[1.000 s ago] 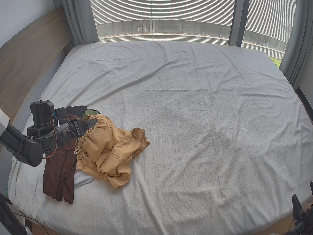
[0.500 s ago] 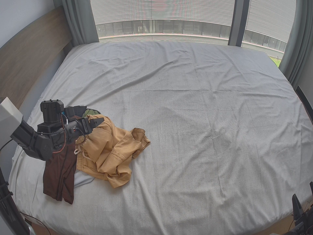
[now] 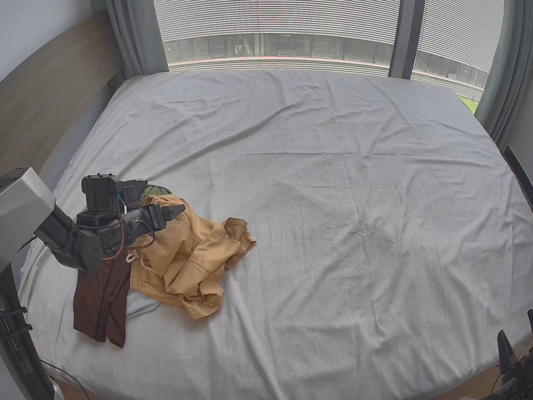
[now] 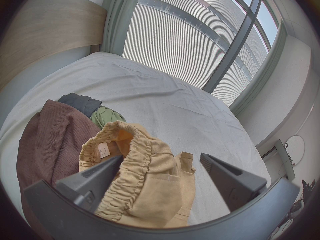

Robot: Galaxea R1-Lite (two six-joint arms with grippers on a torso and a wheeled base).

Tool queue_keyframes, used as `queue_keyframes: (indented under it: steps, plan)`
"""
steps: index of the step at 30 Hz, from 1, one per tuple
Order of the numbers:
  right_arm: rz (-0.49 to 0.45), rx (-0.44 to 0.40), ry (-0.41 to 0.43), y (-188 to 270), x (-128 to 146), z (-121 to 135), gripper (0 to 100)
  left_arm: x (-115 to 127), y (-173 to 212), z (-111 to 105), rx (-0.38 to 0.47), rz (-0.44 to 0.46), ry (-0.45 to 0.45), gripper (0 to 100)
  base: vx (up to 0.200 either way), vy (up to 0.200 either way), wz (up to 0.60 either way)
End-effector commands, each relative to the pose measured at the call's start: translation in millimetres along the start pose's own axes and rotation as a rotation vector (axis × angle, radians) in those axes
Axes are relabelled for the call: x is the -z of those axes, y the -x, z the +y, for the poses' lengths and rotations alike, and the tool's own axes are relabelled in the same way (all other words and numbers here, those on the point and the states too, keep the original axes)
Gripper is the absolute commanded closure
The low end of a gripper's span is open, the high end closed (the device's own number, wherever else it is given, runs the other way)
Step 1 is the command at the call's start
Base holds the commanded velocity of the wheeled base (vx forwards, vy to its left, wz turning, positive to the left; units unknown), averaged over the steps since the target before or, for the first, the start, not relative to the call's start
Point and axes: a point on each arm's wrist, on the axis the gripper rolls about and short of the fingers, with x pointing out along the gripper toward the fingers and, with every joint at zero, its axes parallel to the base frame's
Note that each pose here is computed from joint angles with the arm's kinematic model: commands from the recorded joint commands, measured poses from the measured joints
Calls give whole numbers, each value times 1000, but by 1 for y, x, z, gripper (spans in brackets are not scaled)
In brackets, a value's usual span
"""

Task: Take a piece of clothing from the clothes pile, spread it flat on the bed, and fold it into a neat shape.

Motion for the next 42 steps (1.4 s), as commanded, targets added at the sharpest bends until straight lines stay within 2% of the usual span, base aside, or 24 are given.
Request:
queue_keyframes:
  steps: [1, 12, 17, 26, 31, 42]
  plan:
    - [1, -2, 0, 0, 5, 0, 0, -1, -5, -2, 8, -2, -3, 100, 0, 0, 0]
    - [1, -1, -5, 0, 5, 0, 0, 8, -5, -5, 34, 32, -3, 100, 0, 0, 0]
    - [1, -1, -3, 0, 5, 0, 0, 4, -1, -7, 48, 19, 2, 100, 0, 0, 0]
    - [1, 1, -3, 0, 5, 0, 0, -26, 38, -53, 193, -47, 119, 100, 0, 0, 0]
    - [1, 1, -3, 0, 5, 0, 0, -34, 49, -67, 233, -69, 132, 100, 0, 0, 0]
    - [1, 1, -2, 0, 5, 0, 0, -50, 76, -121, 391, -89, 200, 100, 0, 0, 0]
